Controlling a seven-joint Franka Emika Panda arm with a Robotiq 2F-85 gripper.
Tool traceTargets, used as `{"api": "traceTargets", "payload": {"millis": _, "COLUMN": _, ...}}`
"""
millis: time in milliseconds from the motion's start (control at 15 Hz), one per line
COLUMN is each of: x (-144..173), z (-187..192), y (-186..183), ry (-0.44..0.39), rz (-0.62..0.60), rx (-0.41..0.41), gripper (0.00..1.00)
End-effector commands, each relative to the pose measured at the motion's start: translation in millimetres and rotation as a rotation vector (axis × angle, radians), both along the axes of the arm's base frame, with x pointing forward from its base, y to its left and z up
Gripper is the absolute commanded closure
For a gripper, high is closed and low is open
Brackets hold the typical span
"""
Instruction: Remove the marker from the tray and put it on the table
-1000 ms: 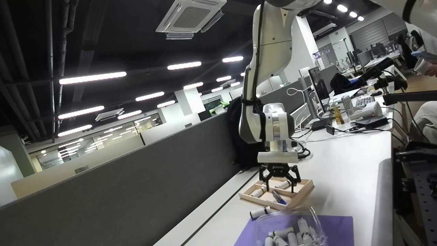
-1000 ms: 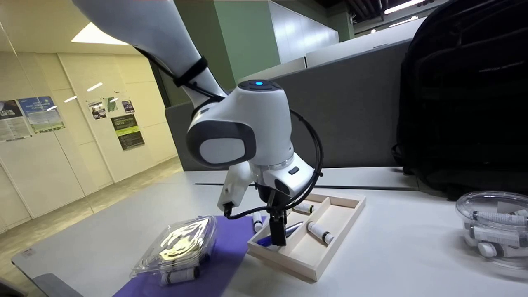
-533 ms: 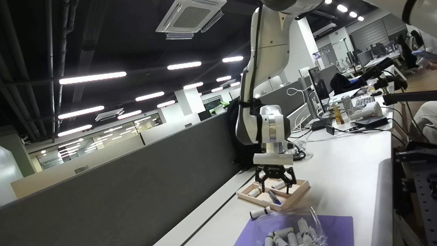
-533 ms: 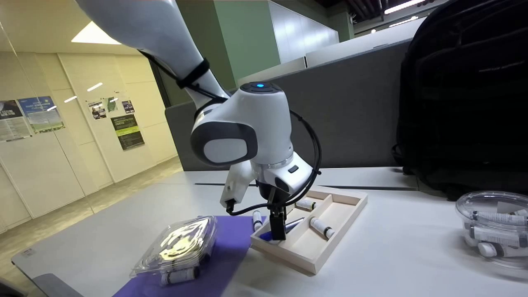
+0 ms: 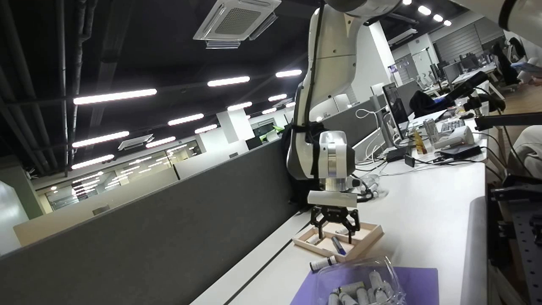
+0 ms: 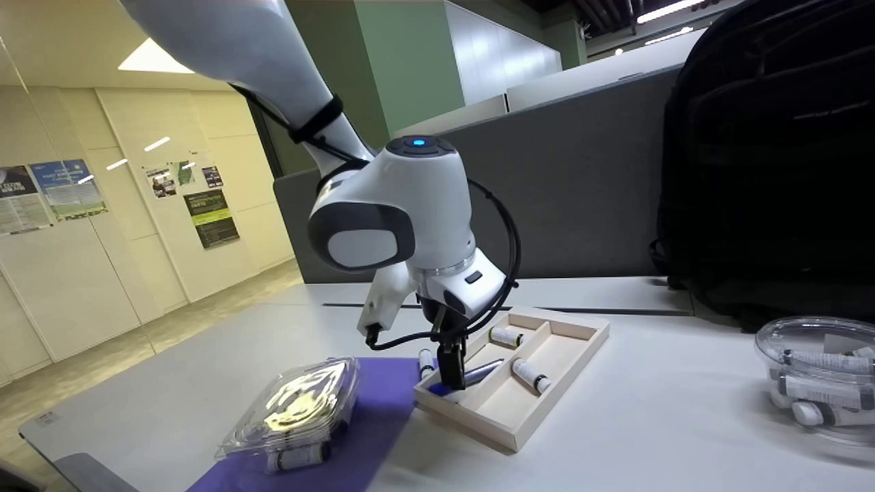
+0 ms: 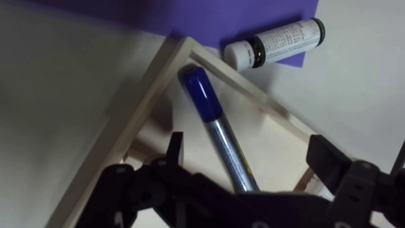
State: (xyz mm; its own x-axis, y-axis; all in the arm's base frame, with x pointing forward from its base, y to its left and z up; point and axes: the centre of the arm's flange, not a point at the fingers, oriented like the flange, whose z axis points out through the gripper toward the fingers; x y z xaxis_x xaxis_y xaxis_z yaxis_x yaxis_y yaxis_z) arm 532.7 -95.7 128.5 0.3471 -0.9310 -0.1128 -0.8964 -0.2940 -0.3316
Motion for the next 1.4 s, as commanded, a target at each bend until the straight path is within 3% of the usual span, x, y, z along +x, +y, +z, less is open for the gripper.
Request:
{"api": "traceTargets", "payload": {"millis": 0, "x": 6, "z": 3, "y": 6, "ry": -0.043, "rz": -0.088, "rx": 0.021, "gripper": 0.00}}
{"api": "traceTargets", "payload": {"millis": 600, "x": 2, "z": 0, "y": 11, "ry": -0.037, "rz": -0.196, "rx": 0.072, "gripper": 0.00}}
{"api": "traceTargets", "payload": {"millis": 1333, "x": 6, "z": -25, "y": -16, "ry": 0.029, "rz": -0.254, "rx": 0.042, "gripper": 0.00}}
